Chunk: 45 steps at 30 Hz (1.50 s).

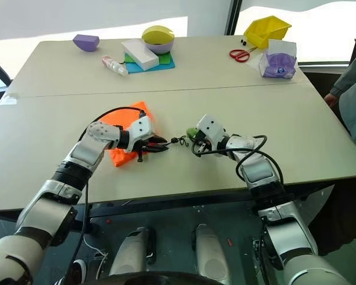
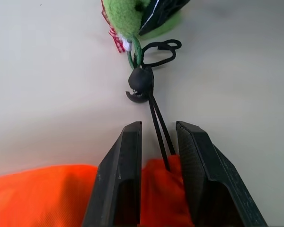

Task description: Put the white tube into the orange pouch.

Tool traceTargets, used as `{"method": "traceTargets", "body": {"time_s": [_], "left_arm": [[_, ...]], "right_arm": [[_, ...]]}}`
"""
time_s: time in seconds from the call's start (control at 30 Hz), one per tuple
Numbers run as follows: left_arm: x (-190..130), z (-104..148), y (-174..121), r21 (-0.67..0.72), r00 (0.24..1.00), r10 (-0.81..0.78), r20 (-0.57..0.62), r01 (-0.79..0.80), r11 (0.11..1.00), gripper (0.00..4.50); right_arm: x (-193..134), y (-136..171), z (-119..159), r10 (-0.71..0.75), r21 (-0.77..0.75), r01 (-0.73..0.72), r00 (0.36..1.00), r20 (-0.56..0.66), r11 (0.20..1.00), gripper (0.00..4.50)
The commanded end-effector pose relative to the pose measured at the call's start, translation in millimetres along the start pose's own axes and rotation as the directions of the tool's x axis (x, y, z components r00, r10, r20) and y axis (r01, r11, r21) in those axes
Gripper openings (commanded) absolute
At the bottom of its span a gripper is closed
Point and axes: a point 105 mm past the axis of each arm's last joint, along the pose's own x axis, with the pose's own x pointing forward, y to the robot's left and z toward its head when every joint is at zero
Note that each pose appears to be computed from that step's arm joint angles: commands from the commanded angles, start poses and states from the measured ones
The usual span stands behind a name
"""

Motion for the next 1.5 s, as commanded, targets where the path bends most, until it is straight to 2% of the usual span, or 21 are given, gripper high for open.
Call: {"method": "traceTargets", "body": {"time_s": [0.03,0.27,0.37,0.47,0.67,0.97,1.23,1.27,1.3,1.5], "left_arm": [[-5,11,9,-0.009,0.998,0.043,0.046,-0.043,0.999,1.22],[9,25,9,-0.125,0.986,0.064,0.157,-0.044,0.991,1.22],[14,26,7,-0.127,0.984,0.066,0.165,-0.045,0.991,2.09],[15,27,9,-0.086,0.984,0.080,0.158,-0.067,0.994,3.50],[21,29,18,-0.029,0.980,0.135,0.146,-0.132,0.991,3.50],[38,29,1,-0.045,0.988,0.048,0.150,-0.041,0.998,3.50],[41,24,0,-0.038,0.989,0.070,0.131,-0.066,0.997,3.50],[41,23,0,-0.040,0.990,0.072,0.125,-0.067,0.997,2.96],[41,22,0,-0.042,0.990,0.071,0.119,-0.066,0.997,2.66],[39,22,0,-0.065,0.990,0.071,0.123,-0.064,0.996,2.66]], "right_arm": [[-6,-13,10,-0.041,-0.020,0.041,0.999,0.032,0.999,0.00],[0,0,12,-0.001,-0.016,0.001,0.999,0.041,1.000,0.00],[5,13,13,0.036,-0.020,-0.035,0.998,0.045,0.999,0.00],[7,16,14,0.041,-0.019,-0.040,0.998,0.049,0.999,0.00],[6,14,16,0.032,-0.017,-0.031,0.998,0.052,0.999,0.00],[6,13,16,0.026,-0.017,-0.025,0.998,0.052,1.000,0.00],[4,12,14,0.018,-0.016,-0.017,0.999,0.047,1.000,0.00],[4,12,14,0.018,-0.016,-0.017,0.999,0.046,1.000,0.00],[4,12,14,0.019,-0.015,-0.018,0.999,0.045,1.000,0.00],[4,12,15,0.019,-0.017,-0.018,0.999,0.047,1.000,0.00]]}}
